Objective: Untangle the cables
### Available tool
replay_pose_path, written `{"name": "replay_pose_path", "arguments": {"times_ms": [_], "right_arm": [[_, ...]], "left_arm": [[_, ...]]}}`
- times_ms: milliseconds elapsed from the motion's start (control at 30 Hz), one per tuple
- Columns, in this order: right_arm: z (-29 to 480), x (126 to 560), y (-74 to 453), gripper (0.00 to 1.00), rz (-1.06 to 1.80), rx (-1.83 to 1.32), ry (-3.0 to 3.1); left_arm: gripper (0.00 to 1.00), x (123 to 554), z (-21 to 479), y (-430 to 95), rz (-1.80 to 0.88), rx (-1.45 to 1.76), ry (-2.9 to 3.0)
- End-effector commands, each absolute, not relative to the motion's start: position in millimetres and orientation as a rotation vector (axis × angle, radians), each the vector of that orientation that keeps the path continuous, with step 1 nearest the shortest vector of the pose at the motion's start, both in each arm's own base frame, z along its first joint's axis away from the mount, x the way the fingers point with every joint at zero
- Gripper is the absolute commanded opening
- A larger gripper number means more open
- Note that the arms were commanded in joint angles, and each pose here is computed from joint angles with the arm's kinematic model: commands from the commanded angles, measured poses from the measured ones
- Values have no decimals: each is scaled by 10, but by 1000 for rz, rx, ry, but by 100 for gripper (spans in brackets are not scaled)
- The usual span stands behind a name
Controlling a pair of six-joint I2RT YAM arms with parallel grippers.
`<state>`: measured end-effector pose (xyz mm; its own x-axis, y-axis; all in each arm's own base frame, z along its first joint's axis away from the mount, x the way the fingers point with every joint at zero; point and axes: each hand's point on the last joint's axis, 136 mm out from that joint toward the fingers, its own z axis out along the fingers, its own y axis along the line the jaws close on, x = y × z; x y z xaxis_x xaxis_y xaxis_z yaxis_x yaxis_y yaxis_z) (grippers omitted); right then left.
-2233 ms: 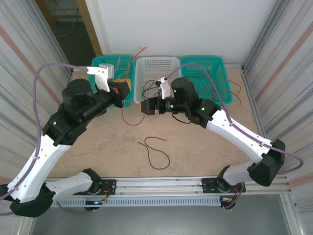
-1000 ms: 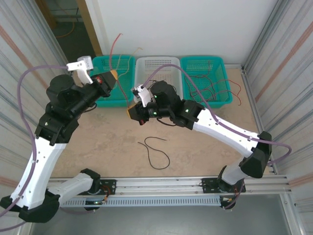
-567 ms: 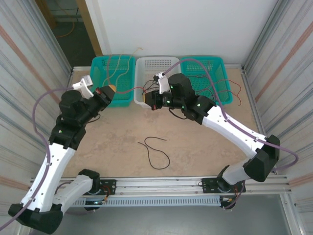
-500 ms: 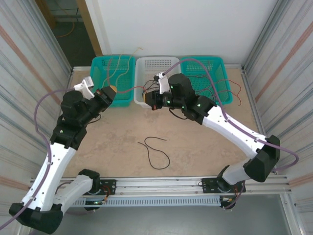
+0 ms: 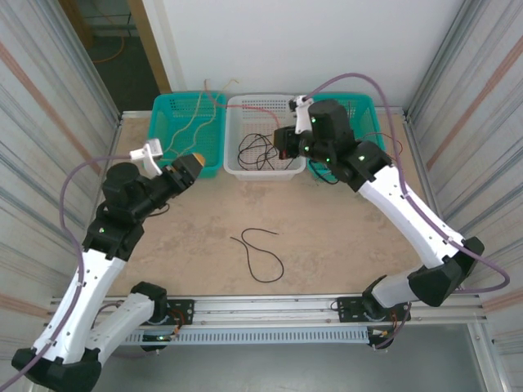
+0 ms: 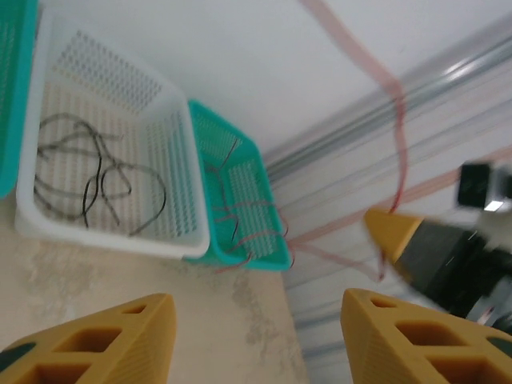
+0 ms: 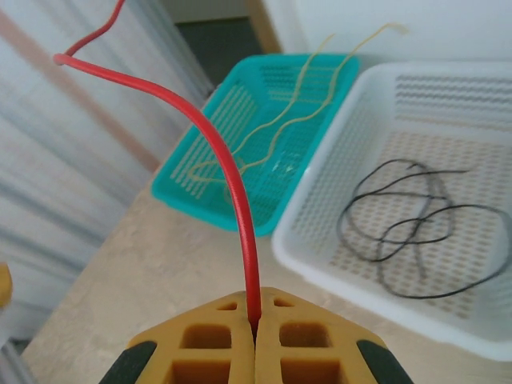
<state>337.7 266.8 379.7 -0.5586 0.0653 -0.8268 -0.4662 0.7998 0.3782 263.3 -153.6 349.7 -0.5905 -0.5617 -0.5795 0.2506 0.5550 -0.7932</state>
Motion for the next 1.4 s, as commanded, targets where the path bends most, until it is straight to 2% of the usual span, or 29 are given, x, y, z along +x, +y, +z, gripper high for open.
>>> {"name": "replay_pose_path", "arguments": {"times_ms": [0, 133, 300, 500, 733, 867, 1200, 1233, 1367], "right_arm": [[3871, 3443, 2258, 0, 573, -246, 2098], [3826, 3675, 1897, 0, 484, -137, 2161], [3809, 3948, 1554, 0, 445, -18, 2195], [3618, 4281, 1149, 0, 392, 146, 2255], [3162, 4659, 867, 0, 422, 294, 2343], [2932, 4825, 813, 0, 424, 352, 2383], [2268, 5242, 637, 0, 306, 375, 2483], [2204, 5277, 621, 1, 302, 378, 2497], [1924, 5399, 519, 16, 303, 429, 2563]], "left_arm": [[58, 2496, 3016, -1710, -1046, -126, 2077], [56, 2374, 2563, -2004, -915, 65, 2291], [53, 2256, 2265, -2254, -744, 253, 2382], [43, 2195, 2026, -2328, -673, 313, 2447], [34, 2150, 1991, -2261, -649, 314, 2447], [26, 2136, 1970, -2240, -641, 312, 2457], [24, 2117, 1973, -2217, -635, 314, 2455], [24, 2122, 1971, -2212, -633, 310, 2455], [24, 2120, 1923, -2214, -626, 316, 2463]]}}
